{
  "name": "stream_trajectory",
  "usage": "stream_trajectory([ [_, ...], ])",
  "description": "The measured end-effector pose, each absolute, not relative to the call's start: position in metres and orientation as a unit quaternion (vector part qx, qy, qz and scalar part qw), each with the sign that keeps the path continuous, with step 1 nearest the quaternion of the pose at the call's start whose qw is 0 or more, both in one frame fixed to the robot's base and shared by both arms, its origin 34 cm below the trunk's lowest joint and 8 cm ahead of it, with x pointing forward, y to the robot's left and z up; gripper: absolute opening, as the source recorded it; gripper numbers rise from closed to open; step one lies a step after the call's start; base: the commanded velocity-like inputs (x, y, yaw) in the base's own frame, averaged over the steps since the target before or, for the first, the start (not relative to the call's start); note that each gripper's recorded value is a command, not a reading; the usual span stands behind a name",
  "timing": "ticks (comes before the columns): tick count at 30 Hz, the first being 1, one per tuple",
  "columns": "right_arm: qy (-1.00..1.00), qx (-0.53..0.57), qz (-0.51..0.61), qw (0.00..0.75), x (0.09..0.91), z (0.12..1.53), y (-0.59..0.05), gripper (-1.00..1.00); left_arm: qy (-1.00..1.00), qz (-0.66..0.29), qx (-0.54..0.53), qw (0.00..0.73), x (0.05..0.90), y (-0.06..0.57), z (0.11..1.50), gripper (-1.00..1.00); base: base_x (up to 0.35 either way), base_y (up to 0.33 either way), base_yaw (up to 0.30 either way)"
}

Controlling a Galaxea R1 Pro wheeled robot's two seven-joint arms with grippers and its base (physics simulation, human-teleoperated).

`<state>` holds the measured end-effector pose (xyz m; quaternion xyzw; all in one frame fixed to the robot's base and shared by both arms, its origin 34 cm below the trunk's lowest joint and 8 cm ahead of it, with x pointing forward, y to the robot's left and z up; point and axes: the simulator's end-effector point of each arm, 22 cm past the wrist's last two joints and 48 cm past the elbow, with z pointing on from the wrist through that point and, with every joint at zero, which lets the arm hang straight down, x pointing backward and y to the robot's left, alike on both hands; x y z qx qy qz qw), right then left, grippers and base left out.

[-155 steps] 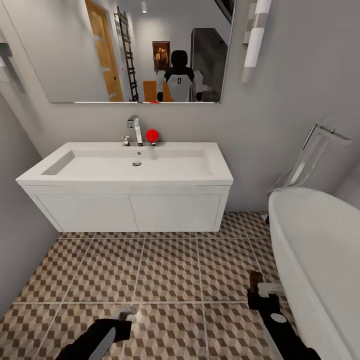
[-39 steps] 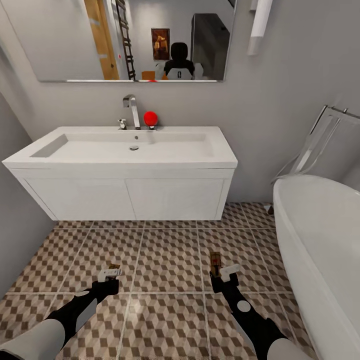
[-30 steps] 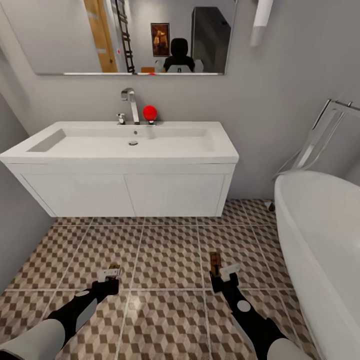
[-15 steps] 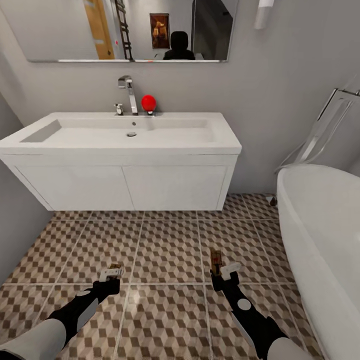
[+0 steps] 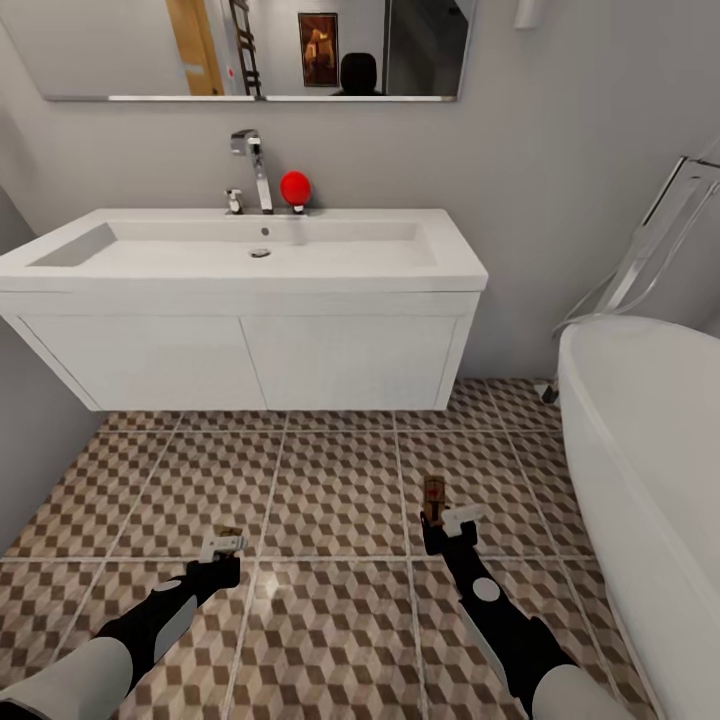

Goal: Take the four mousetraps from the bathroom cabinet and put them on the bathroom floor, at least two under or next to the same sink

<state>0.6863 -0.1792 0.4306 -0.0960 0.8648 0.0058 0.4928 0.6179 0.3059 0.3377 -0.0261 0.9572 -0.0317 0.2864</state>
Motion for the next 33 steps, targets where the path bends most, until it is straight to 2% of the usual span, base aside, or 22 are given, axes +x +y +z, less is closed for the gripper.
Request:
stream_trajectory([
  [16,0.867,-0.097,0.002,0.489,0.679,0.395,-0.182,-1.00,0.957,-0.032,-0.026,0.287,0.611,0.306,0.304,-1.00,0.000,0.000,0.000],
  [24,0.908,-0.097,-0.015,0.408,0.658,0.349,-0.193,-1.00,0.957,-0.032,-0.026,0.286,0.607,0.306,0.286,-1.00,0.000,0.000,0.000],
  [33,0.896,-0.067,-0.052,0.436,0.768,0.417,-0.215,-1.00,0.957,-0.032,-0.026,0.286,0.603,0.306,0.267,-1.00,0.000,0.000,0.000],
])
